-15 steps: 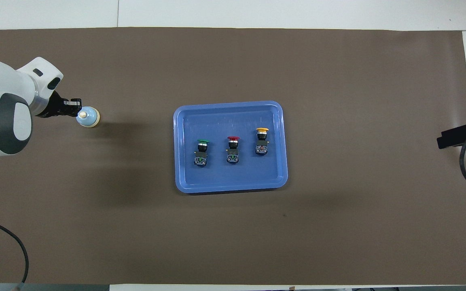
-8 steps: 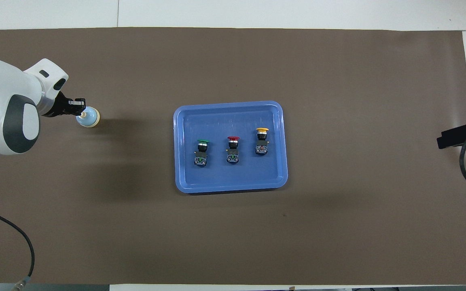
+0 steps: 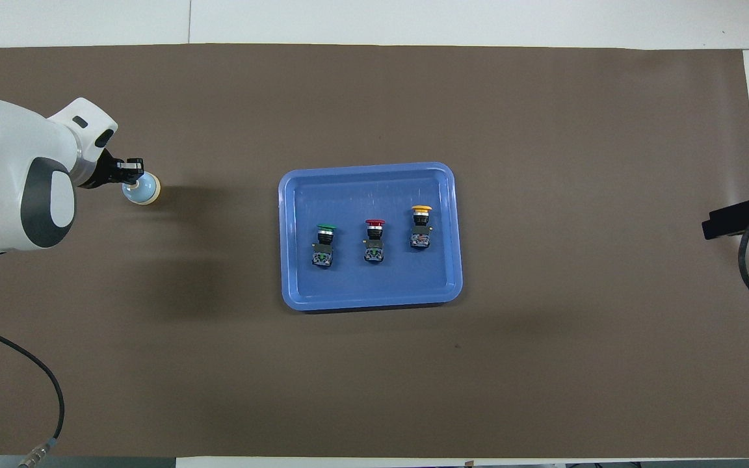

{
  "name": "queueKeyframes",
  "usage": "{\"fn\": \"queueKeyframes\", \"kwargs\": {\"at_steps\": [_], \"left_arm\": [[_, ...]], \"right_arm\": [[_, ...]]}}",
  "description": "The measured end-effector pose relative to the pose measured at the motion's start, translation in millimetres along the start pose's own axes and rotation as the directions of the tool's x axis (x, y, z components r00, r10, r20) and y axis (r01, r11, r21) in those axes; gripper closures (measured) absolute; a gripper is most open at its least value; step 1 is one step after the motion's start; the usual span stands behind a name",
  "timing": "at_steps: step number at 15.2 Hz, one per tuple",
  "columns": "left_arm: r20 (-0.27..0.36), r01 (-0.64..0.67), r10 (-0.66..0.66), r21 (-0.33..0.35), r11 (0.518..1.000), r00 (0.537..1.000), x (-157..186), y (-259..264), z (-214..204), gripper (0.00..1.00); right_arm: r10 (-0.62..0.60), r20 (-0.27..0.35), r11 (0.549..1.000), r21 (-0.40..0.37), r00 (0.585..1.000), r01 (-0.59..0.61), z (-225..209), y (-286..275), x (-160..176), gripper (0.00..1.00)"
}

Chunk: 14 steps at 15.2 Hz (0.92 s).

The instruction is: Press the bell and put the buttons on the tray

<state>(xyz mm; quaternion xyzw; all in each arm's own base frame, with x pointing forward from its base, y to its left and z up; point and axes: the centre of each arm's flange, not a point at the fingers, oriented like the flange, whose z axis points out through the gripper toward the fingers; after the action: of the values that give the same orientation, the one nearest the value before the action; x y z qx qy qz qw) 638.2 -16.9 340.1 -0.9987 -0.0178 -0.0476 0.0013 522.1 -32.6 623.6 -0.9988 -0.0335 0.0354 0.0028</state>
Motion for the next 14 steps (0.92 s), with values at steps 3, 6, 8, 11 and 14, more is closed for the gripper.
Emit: {"fn": "queueKeyframes", "kwargs": {"at_steps": [3,6,8,11,14], "left_arm": [[0.023,0.011,-0.011,0.003,1.000,1.000,3,-7,-19,0.99],[0.033,0.033,-0.032,-0.004,0.999,0.999,-1,-21,-111,0.74],[0.003,0.038,-0.038,-0.016,0.999,0.999,-18,-26,-180,0.50],[-0.014,0.044,-0.044,-0.030,0.999,0.999,-53,-34,-251,0.19],[0.003,0.049,-0.049,-0.035,0.998,0.999,-75,-39,-281,0.00]], "right_arm": [[0.000,0.000,1.000,0.000,1.000,0.000,0,0,0,0.00],[0.000,0.000,1.000,0.000,1.000,0.000,0,0,0,0.00],[0.000,0.000,1.000,0.000,1.000,0.000,0,0,0,0.00],[0.000,0.000,1.000,0.000,1.000,0.000,0,0,0,0.00],[0.000,-0.001,1.000,0.000,1.000,0.000,0,0,0,0.00]]}}
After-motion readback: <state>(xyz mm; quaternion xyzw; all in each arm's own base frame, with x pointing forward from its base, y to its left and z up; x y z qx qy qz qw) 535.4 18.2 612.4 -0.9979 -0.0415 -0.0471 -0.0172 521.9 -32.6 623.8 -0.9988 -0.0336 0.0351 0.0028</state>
